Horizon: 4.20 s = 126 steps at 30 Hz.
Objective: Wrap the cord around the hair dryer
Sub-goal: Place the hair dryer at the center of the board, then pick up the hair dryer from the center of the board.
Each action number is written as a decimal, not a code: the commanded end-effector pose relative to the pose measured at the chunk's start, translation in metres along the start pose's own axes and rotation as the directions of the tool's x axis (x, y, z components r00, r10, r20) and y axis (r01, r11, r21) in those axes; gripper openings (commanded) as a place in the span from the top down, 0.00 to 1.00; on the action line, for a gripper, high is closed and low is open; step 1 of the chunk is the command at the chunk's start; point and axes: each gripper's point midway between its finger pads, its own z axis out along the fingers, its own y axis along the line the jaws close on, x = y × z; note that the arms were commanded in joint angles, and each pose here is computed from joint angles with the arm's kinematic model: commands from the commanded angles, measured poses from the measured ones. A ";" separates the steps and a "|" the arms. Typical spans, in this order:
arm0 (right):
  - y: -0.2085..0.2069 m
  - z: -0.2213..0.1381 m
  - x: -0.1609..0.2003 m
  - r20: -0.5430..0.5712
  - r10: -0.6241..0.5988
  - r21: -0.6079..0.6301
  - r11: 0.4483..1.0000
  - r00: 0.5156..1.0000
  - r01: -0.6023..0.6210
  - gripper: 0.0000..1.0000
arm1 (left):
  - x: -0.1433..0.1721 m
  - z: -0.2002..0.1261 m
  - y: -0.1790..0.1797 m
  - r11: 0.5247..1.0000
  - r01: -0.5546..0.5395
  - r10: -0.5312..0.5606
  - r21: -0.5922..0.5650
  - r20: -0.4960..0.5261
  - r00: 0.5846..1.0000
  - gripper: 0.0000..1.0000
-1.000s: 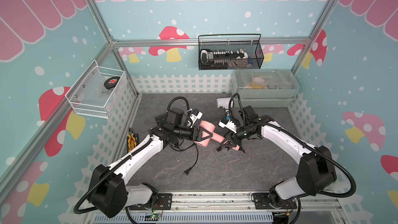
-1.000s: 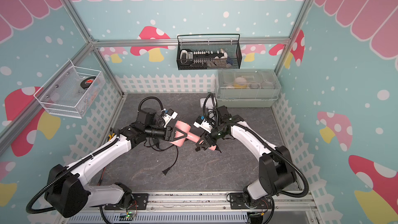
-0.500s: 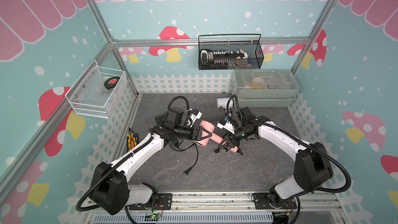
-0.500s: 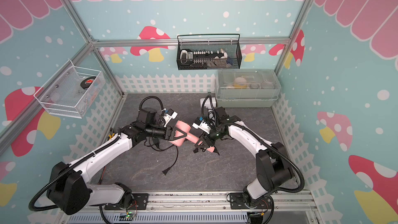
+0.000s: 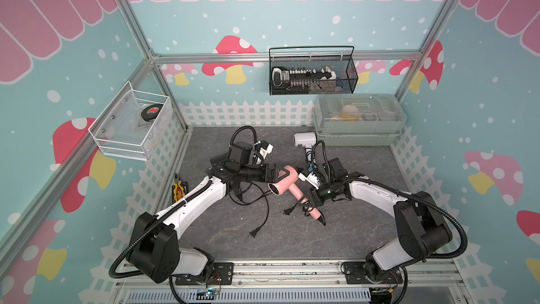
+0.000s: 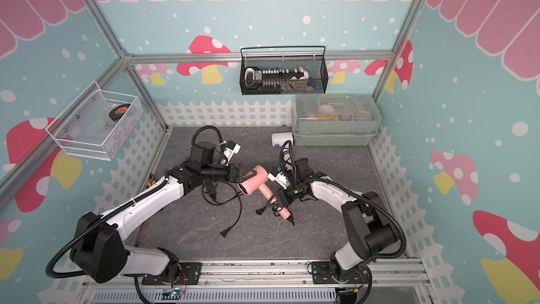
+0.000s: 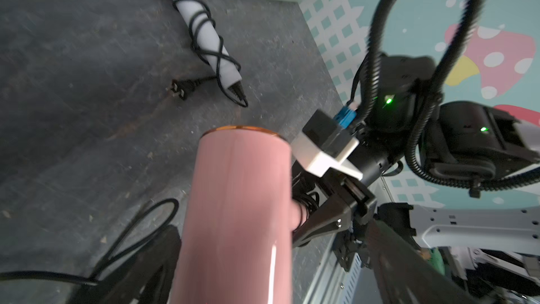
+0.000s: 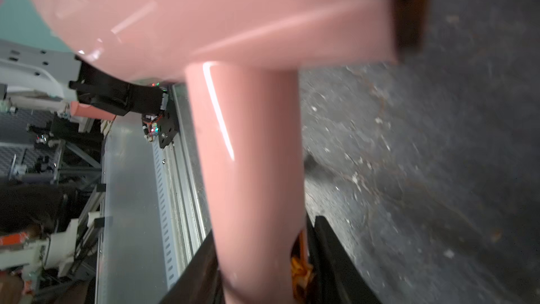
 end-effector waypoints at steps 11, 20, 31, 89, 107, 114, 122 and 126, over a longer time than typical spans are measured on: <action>-0.090 0.002 0.038 0.100 0.353 0.268 0.891 0.930 -0.366 1.00 | -0.033 -0.027 -0.006 0.994 -0.072 0.087 -0.087 0.179 0.980 0.01; -0.079 -0.012 0.052 0.042 0.343 0.323 0.884 0.938 -0.338 0.48 | -0.022 -0.027 0.002 0.993 -0.058 0.075 -0.107 0.168 0.983 0.01; -0.048 -0.058 0.012 0.186 0.224 0.382 0.881 0.957 -0.280 0.01 | -0.012 -0.036 0.014 0.988 -0.008 0.040 -0.155 0.207 0.978 0.01; -0.011 -0.078 -0.055 0.241 0.024 0.345 0.932 0.970 -0.109 0.01 | 0.087 -0.035 0.259 0.426 0.381 -0.478 -0.821 0.154 0.865 0.49; -0.011 -0.076 -0.051 0.238 0.026 0.339 0.935 0.971 -0.108 0.02 | 0.077 -0.048 0.274 0.397 0.433 -0.486 -0.809 0.214 0.847 0.69; -0.014 -0.074 -0.049 0.233 0.025 0.344 0.933 0.972 -0.107 0.01 | 0.067 -0.047 0.274 0.431 0.428 -0.446 -0.794 0.225 0.866 1.00; -0.014 -0.069 -0.059 0.267 0.022 0.312 0.944 0.964 -0.107 0.01 | 0.003 -0.088 0.235 0.499 0.389 -0.154 -0.774 0.363 0.919 1.00; -0.011 -0.066 -0.078 0.289 0.003 0.284 0.955 0.957 -0.089 0.01 | -0.034 -0.106 0.202 0.557 0.343 0.026 -0.757 0.428 0.903 1.00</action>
